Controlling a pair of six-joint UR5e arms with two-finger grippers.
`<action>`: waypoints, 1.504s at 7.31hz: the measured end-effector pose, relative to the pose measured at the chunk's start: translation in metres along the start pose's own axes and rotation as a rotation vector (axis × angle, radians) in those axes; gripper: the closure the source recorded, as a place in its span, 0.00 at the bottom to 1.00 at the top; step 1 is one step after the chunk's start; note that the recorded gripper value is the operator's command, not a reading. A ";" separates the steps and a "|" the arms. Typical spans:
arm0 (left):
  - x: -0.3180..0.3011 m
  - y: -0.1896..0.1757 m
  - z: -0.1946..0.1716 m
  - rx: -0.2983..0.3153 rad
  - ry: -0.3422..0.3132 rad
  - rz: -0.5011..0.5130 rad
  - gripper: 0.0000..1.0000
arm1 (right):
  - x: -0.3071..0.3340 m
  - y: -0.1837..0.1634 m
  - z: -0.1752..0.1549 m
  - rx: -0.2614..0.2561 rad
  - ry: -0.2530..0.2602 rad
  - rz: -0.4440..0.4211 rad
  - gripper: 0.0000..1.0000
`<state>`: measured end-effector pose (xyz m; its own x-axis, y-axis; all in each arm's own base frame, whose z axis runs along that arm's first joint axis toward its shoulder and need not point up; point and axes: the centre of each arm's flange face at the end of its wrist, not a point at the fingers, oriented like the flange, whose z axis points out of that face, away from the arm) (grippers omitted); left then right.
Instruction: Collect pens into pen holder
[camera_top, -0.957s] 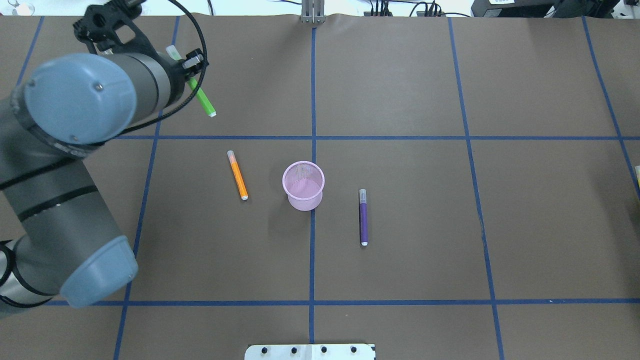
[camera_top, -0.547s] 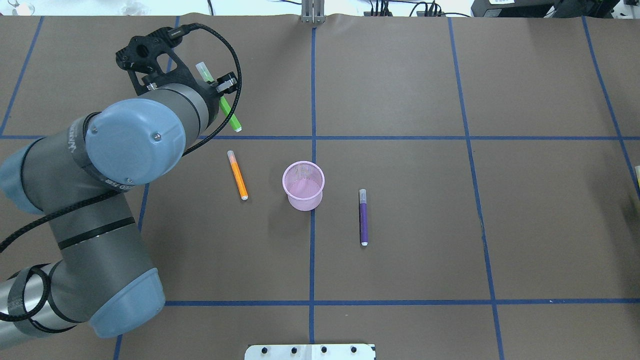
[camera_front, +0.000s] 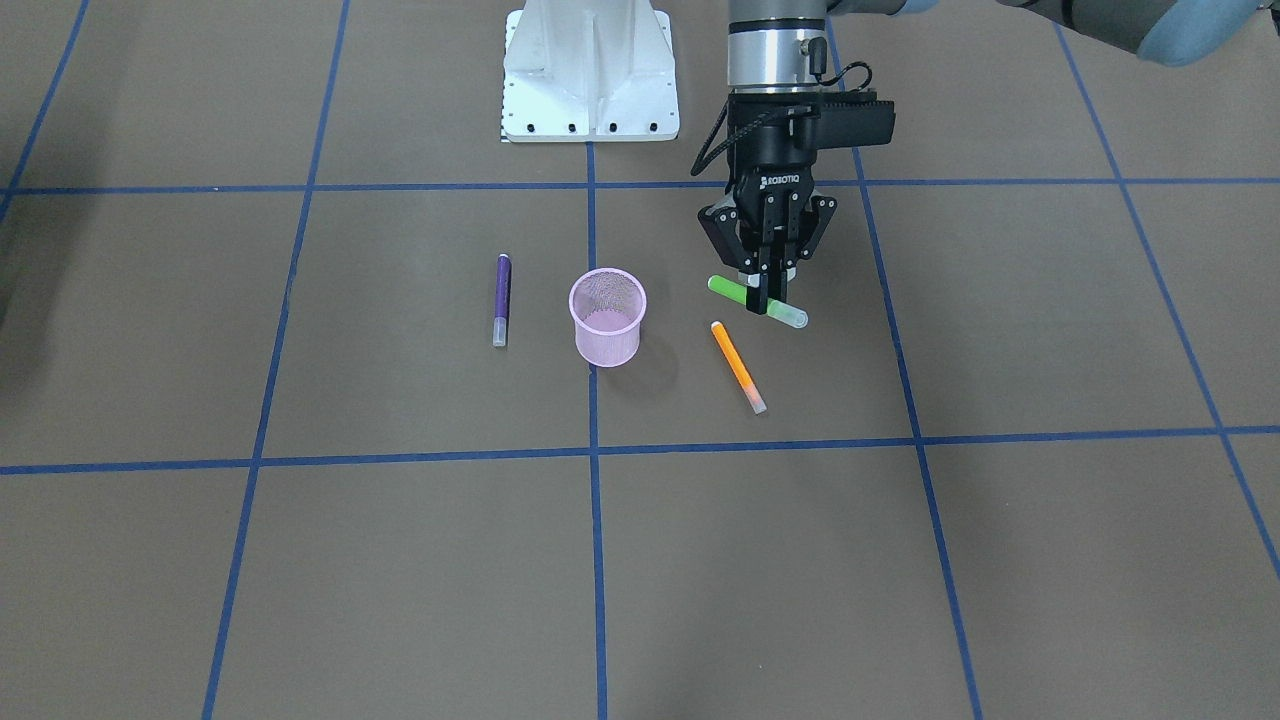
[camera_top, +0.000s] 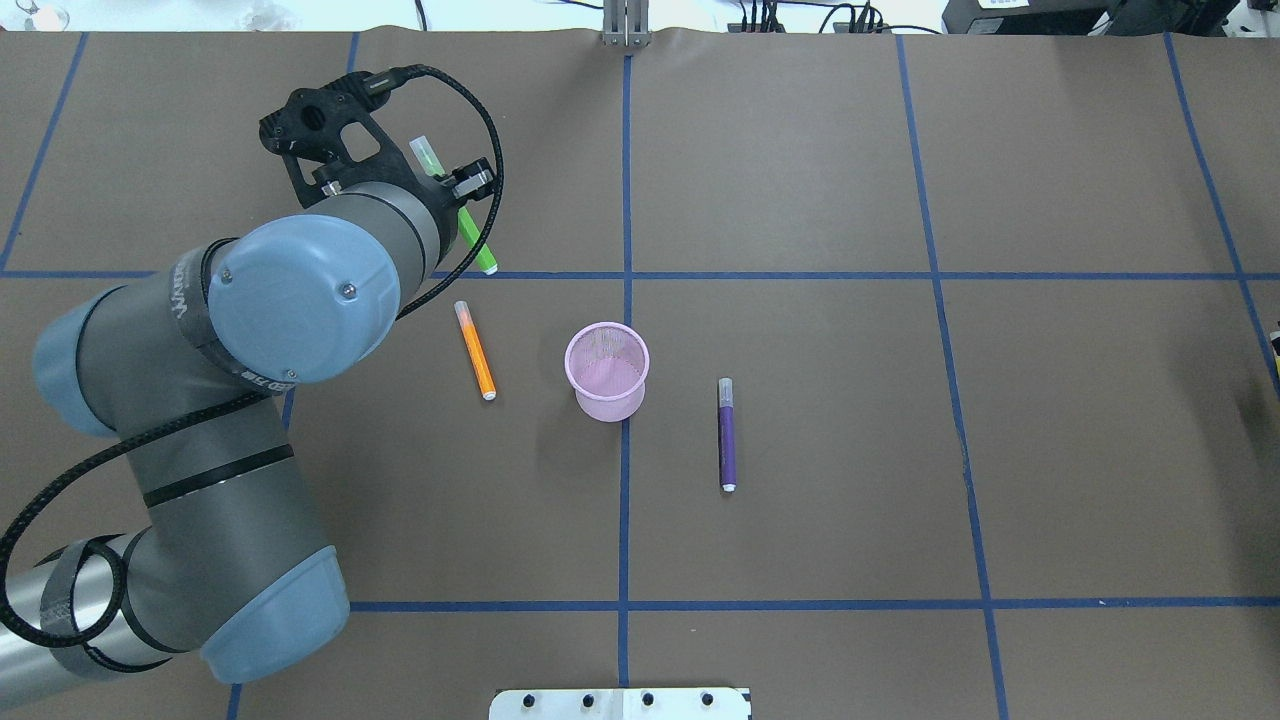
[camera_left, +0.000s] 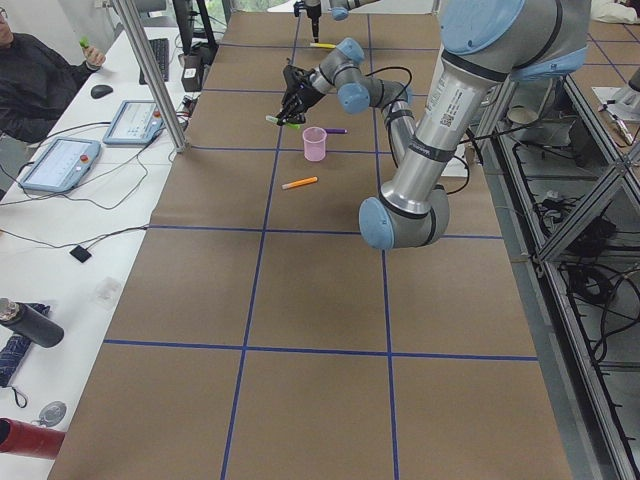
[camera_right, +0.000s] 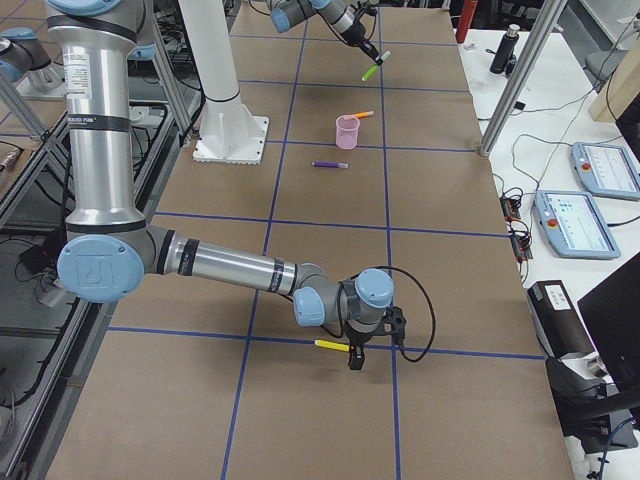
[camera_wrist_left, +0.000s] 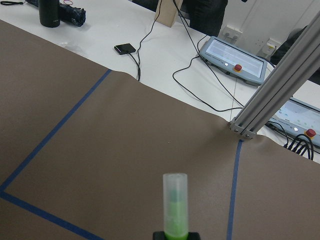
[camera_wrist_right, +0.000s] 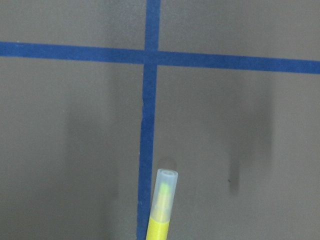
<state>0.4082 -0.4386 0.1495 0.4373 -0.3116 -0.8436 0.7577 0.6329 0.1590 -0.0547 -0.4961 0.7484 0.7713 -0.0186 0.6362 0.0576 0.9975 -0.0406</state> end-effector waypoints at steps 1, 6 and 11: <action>0.000 0.001 0.001 -0.001 -0.002 0.002 1.00 | -0.001 -0.003 0.001 -0.001 -0.001 0.014 0.03; -0.001 0.007 0.005 -0.008 -0.010 0.009 1.00 | 0.008 0.001 0.019 0.066 -0.034 0.123 0.03; -0.002 0.008 0.006 -0.009 -0.012 0.011 1.00 | -0.005 0.002 0.027 0.059 -0.041 0.114 0.57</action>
<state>0.4164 -0.4370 0.1554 0.4518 -0.3130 -0.8354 0.7482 0.6430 0.1638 -0.0757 -0.4925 0.7656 0.7439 0.0966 0.6612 -0.0670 0.9953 -0.0701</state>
